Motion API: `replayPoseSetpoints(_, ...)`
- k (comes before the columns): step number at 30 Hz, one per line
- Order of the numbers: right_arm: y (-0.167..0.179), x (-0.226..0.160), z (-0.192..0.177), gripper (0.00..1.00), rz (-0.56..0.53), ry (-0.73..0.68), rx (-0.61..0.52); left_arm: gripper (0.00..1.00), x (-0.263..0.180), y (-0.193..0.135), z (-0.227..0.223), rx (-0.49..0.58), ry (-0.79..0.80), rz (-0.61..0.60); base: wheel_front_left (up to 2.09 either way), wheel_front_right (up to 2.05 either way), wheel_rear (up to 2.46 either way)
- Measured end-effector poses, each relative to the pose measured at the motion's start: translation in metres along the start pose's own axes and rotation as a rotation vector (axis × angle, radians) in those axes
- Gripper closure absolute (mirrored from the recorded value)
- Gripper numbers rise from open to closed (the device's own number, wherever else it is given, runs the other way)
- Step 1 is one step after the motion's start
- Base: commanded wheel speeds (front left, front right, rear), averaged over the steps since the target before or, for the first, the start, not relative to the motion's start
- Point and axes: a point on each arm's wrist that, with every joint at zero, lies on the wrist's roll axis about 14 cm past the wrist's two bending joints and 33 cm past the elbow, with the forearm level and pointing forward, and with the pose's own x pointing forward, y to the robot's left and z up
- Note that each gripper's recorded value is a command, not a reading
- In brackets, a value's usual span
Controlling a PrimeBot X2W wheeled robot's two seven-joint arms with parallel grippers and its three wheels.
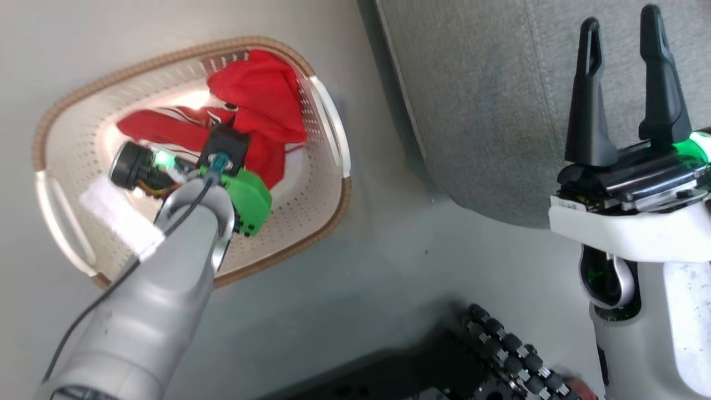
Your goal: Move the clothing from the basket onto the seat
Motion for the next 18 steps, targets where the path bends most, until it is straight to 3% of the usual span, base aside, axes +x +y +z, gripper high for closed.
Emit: replayPoseSetpoints(18,0.039,-0.07,0.078,0.0,0.066,-0.09,0.052,1.0,-0.162,0.0,0.127,-0.091,-0.409,0.243,0.0,0.0,0.0)
